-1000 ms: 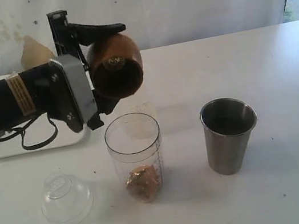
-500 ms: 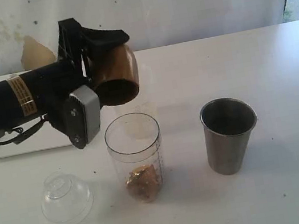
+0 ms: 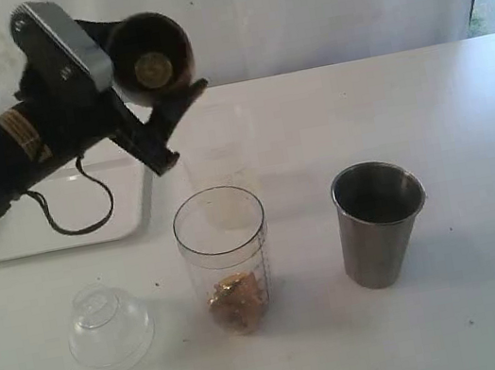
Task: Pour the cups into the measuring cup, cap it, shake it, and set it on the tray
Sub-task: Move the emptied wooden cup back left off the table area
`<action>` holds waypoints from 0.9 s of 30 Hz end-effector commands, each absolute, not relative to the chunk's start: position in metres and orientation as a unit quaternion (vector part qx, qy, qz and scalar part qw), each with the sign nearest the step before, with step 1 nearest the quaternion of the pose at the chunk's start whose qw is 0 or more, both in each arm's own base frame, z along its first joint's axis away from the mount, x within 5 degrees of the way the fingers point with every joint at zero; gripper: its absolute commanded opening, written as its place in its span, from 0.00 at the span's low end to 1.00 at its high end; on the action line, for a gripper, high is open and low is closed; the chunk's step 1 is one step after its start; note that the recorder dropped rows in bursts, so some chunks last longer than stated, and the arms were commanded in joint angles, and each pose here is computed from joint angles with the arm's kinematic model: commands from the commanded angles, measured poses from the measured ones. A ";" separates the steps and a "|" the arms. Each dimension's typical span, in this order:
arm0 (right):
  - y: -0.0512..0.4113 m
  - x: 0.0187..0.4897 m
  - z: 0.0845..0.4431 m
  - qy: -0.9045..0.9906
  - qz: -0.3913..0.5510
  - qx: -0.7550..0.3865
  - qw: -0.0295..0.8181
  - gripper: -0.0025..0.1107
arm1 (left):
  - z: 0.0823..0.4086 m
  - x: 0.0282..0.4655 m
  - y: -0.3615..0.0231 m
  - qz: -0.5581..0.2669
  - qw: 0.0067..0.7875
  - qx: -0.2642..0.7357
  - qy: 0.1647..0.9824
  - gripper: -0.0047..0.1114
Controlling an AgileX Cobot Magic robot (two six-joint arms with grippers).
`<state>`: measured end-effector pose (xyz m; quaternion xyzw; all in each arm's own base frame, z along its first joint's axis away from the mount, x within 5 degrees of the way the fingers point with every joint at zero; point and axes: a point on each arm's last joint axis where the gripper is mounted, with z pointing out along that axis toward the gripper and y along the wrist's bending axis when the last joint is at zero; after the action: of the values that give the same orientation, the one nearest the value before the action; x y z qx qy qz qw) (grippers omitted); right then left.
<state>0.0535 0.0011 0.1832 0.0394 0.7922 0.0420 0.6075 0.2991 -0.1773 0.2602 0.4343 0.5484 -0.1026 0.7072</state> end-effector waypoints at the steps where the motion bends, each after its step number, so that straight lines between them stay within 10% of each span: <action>1: 0.001 0.053 0.182 0.792 0.040 0.041 0.607 0.02 | 0.262 0.319 -0.148 -0.156 0.692 0.133 0.692 0.04; 19: 0.001 0.053 0.182 0.792 0.040 0.041 0.607 0.02 | 0.176 0.297 0.036 0.099 0.551 -0.202 0.803 0.04; 27: 0.001 0.053 0.182 0.792 0.040 0.041 0.607 0.02 | 0.131 0.287 0.059 0.067 0.495 -0.164 0.851 0.04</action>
<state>0.0535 0.0012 0.1832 0.0399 0.7922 0.0428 0.6075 0.2882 0.0621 0.1394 -0.2057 0.8436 0.0849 0.4886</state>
